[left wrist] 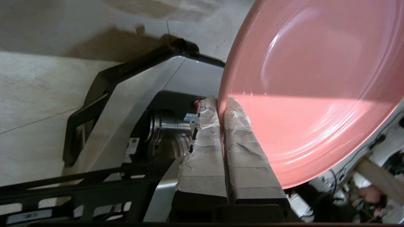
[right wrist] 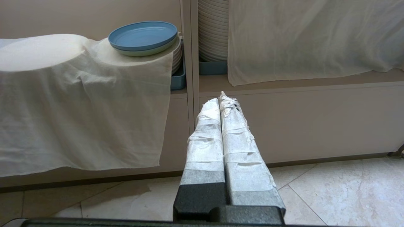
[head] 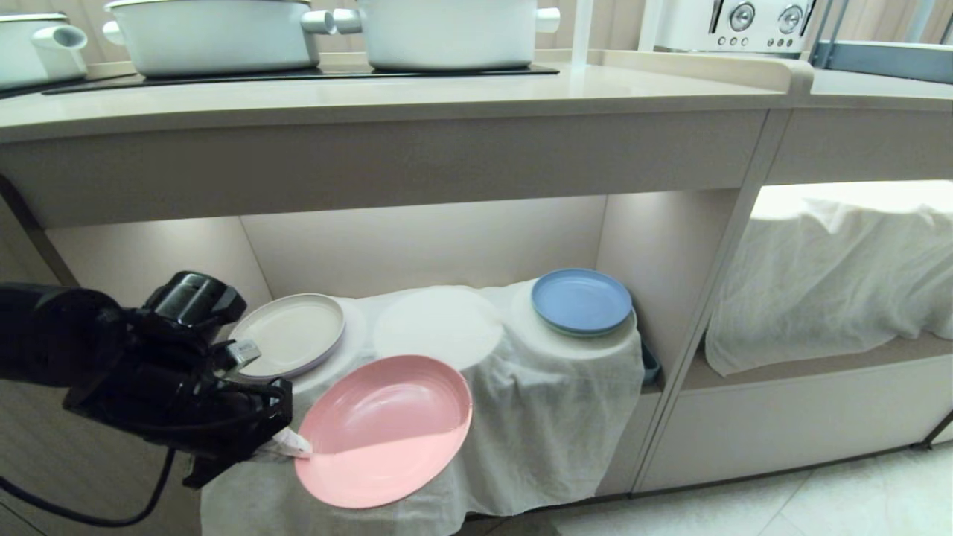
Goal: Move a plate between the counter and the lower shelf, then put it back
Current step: Put the plate in the cupboard
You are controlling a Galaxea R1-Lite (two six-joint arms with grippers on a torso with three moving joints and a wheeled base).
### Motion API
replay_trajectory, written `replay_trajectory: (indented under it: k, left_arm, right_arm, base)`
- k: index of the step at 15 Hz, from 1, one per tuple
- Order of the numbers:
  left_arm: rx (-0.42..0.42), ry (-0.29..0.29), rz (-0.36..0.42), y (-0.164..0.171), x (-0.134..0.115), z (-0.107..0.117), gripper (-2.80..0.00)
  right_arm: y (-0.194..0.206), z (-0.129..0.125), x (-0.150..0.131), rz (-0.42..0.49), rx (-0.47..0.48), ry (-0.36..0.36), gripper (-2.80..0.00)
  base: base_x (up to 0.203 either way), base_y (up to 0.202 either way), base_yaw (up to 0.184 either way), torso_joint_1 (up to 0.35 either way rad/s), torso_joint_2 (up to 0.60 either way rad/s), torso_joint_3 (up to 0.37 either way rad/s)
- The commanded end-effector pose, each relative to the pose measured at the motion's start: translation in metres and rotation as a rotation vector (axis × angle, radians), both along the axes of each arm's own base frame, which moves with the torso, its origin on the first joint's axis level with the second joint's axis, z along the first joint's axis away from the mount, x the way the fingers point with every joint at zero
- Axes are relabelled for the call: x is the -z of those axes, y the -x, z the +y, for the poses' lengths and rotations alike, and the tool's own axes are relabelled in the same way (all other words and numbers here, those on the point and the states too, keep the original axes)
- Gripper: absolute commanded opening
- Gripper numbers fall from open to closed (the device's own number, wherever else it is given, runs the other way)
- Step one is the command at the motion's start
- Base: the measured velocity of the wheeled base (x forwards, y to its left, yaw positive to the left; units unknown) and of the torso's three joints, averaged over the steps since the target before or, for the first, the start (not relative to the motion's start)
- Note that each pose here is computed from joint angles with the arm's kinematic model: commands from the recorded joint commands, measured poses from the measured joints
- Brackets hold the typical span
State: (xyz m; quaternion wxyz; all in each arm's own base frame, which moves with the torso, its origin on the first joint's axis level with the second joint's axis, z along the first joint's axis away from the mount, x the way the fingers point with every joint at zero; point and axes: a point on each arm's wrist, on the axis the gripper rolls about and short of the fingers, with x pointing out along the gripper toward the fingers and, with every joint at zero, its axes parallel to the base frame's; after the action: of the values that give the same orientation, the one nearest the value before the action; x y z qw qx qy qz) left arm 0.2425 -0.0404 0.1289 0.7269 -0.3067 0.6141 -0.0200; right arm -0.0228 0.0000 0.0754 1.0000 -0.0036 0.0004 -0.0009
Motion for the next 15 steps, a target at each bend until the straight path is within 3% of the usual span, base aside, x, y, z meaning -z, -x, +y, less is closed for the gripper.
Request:
replay_trajectory:
  k: [1, 4, 8, 15]
  left_arm:
    - [-0.039, -0.008, 0.029, -0.005, 0.008, -0.005, -2.80]
    - [-0.098, -0.025, 0.038, -0.010, 0.012, -0.019, -2.80]
    - [-0.163, -0.005, 0.000, -0.020, 0.016, -0.038, -2.80]
    - [-0.238, -0.012, -0.032, -0.047, 0.032, -0.051, -2.80]
  right_arm:
    - [0.000, 0.000, 0.000, 0.001, 0.000, 0.000, -2.80]
    - [0.000, 0.000, 0.000, 0.001, 0.000, 0.000, -2.80]
    - [0.000, 0.000, 0.000, 0.001, 0.000, 0.000, -2.80]
    - [0.000, 0.000, 0.000, 0.001, 0.000, 0.000, -2.80]
  base:
    - [0.000, 0.000, 0.000, 0.000, 0.00, 0.000]
    - [0.000, 0.000, 0.000, 0.000, 0.00, 0.000]
    - [0.000, 0.000, 0.000, 0.000, 0.00, 0.000]
    - [0.000, 0.000, 0.000, 0.000, 0.00, 0.000]
